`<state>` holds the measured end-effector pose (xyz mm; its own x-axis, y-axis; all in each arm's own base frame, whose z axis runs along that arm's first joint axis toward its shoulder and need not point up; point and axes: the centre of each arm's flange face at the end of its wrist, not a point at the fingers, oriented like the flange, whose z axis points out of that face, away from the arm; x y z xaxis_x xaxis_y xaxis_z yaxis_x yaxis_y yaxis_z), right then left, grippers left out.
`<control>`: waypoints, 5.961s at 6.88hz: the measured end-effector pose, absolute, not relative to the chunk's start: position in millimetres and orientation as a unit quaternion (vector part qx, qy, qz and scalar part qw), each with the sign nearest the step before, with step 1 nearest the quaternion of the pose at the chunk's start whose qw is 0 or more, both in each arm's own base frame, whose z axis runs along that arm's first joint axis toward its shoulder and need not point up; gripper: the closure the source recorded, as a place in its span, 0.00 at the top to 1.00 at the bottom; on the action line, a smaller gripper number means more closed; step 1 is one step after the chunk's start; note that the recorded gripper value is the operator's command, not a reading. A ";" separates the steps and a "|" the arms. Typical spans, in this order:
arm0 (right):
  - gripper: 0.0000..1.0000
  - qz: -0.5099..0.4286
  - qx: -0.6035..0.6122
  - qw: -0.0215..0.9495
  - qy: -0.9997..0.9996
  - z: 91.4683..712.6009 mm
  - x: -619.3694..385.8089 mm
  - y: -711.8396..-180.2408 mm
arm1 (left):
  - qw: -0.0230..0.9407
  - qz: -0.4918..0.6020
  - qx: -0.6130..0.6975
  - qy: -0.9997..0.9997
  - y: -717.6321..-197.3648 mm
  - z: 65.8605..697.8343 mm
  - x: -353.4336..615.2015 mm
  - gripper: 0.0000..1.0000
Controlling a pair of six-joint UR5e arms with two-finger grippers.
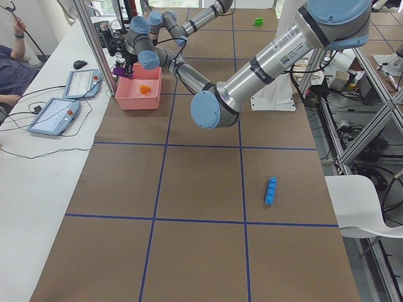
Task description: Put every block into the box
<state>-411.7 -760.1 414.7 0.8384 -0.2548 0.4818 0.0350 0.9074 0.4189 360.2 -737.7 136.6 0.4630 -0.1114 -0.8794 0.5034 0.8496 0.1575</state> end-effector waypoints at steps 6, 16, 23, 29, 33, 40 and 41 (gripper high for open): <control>0.00 -0.053 0.193 0.943 -0.265 429.2 -400.9 -766.9 | 0.824 -0.206 0.218 0.481 -732.4 142.9 426.8 0.00; 0.00 0.023 0.126 0.892 -0.433 205.4 -374.1 -795.1 | 0.888 -0.147 0.137 0.413 -707.9 122.5 379.6 1.00; 0.99 0.019 0.186 0.896 -0.403 179.6 -509.5 -740.3 | 0.939 0.027 0.106 0.325 -497.3 369.0 220.0 1.00; 1.00 0.036 0.140 0.890 -0.433 158.6 -446.1 -733.1 | 0.937 -0.036 0.061 0.343 -322.8 547.9 112.1 1.00; 1.00 0.036 0.119 0.894 -0.431 203.9 -402.9 -698.4 | 0.931 -0.080 0.004 0.355 -246.9 590.1 83.5 1.00; 1.00 -0.011 0.093 0.902 -0.420 353.4 -215.2 -602.2 | 0.897 -0.281 -0.082 0.330 -181.2 582.2 207.0 1.00; 1.00 -0.018 0.087 0.907 -0.412 350.6 -203.4 -589.9 | 0.899 -0.280 -0.083 0.327 -175.3 583.7 208.8 1.00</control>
